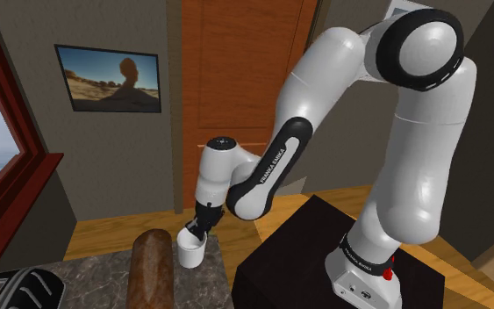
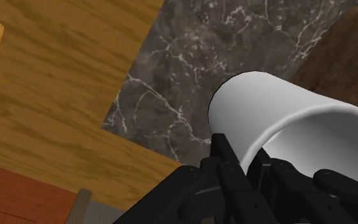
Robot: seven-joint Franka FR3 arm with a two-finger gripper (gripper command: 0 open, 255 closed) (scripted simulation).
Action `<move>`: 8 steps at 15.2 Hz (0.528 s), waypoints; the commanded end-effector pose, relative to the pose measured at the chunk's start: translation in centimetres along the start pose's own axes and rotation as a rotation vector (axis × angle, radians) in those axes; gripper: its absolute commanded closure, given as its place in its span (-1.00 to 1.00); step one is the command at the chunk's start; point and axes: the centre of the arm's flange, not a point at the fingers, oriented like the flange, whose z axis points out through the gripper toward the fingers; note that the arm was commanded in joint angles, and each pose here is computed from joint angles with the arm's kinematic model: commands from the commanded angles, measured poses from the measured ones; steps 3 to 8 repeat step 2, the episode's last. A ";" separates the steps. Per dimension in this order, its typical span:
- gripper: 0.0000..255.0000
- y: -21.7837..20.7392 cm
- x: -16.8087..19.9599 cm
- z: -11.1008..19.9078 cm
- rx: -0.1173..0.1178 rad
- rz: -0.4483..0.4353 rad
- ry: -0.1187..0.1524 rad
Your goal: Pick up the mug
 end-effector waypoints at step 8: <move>1.00 -0.1 0.0 -0.6 0.000 0.000 0.000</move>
